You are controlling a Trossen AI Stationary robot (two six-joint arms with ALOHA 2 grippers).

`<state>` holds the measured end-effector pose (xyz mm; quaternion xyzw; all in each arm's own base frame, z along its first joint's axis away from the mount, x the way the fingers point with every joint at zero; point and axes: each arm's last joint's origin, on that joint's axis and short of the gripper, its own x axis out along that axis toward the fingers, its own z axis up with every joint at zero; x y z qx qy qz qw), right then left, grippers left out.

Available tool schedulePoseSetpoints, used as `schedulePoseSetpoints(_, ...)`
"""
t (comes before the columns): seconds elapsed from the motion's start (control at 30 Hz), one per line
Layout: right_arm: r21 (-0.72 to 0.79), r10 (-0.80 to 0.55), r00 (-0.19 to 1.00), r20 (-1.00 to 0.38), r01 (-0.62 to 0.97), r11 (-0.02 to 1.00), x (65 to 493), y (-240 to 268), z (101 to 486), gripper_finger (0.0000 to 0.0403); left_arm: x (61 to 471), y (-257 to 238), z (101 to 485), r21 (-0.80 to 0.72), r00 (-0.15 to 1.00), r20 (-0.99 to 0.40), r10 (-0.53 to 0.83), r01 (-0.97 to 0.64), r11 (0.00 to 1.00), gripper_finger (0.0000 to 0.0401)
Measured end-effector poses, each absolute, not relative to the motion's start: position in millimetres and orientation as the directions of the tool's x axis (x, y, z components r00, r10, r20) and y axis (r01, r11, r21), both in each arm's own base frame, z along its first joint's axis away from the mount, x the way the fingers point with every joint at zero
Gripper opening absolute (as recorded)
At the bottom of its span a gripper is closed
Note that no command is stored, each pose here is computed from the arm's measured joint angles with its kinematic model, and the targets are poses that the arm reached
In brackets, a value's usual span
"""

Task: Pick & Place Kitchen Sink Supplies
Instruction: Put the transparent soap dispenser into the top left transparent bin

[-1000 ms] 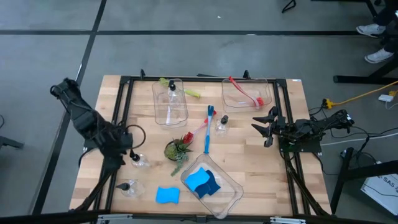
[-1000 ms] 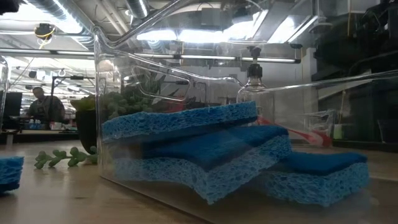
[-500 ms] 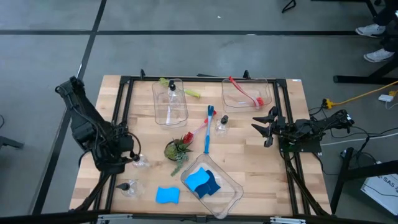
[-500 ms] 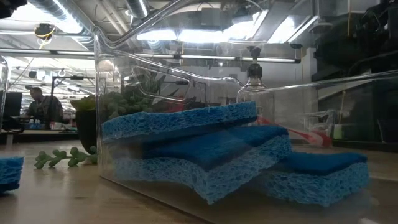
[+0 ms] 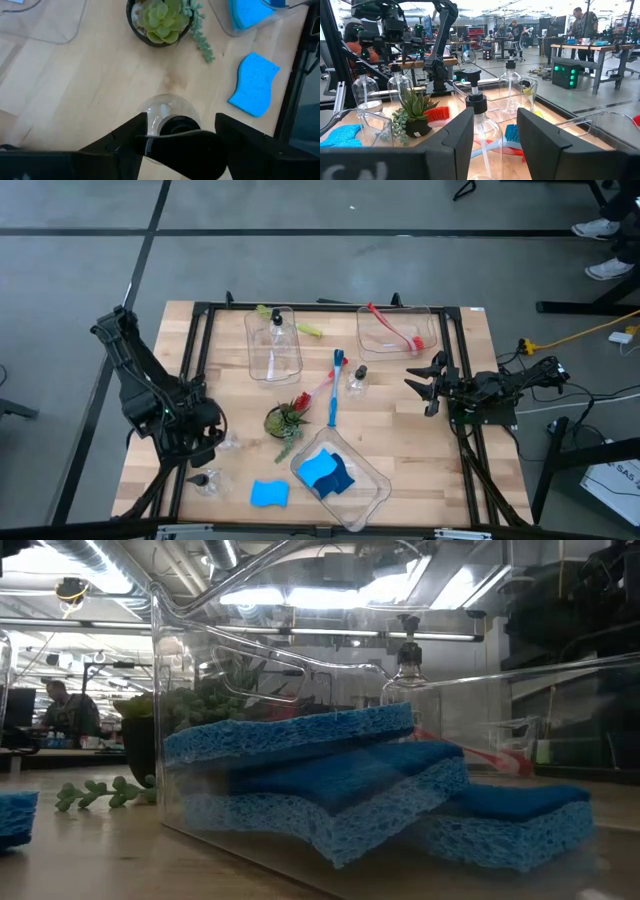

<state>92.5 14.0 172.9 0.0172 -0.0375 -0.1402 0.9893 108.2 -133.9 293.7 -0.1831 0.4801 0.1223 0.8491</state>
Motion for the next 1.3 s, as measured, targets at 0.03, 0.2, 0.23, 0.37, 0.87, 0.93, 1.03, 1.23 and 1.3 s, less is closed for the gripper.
schedulePoseSetpoints(0.03,0.043,-0.279,0.958,0.069,0.276,0.960,92.5,14.0,172.9,0.0149,108.1,-134.4,293.5,-0.194,0.508,-0.860,0.032,-0.385,0.902,0.0220)
schedulePoseSetpoints(0.2,0.043,-0.279,0.958,0.069,0.276,0.960,92.5,14.0,172.8,0.0149,107.3,-134.2,293.9,-0.205,0.509,-0.860,0.029,-0.397,0.894,0.0183)
schedulePoseSetpoints(0.23,0.042,-0.279,0.958,0.069,0.276,0.960,92.5,14.0,172.8,0.0149,107.0,-133.7,294.2,-0.208,0.509,-0.860,0.027,-0.399,0.893,0.0174)
schedulePoseSetpoints(0.37,0.044,-0.278,0.958,0.070,0.276,0.960,92.5,14.0,172.9,0.0149,105.9,-132.0,295.4,-0.214,0.512,-0.859,0.025,-0.401,0.891,0.0145)
schedulePoseSetpoints(0.87,0.045,-0.279,0.958,0.069,0.276,0.960,92.5,14.0,172.9,0.0149,105.7,-130.7,295.7,-0.202,0.523,-0.851,0.043,-0.402,0.893,0.0076)
schedulePoseSetpoints(0.93,0.042,-0.279,0.958,0.069,0.276,0.960,92.4,14.0,172.9,0.0149,105.5,-130.4,295.7,-0.200,0.522,-0.852,0.045,-0.403,0.893,0.0076)
schedulePoseSetpoints(1.03,0.045,-0.279,0.958,0.069,0.276,0.960,92.5,14.0,172.8,0.0149,105.9,-129.5,295.6,-0.195,0.522,-0.851,0.053,-0.407,0.892,0.0076)
schedulePoseSetpoints(1.23,0.043,-0.279,0.958,0.069,0.276,0.960,92.5,14.0,172.9,0.0149,109.1,-120.0,307.4,-0.189,0.547,-0.832,0.095,-0.440,0.878,0.0076)
schedulePoseSetpoints(1.3,0.044,-0.279,0.958,0.069,0.276,0.960,92.5,14.0,172.9,0.0149,110.3,-114.3,315.7,-0.186,0.569,-0.814,0.122,-0.453,0.872,0.0076)
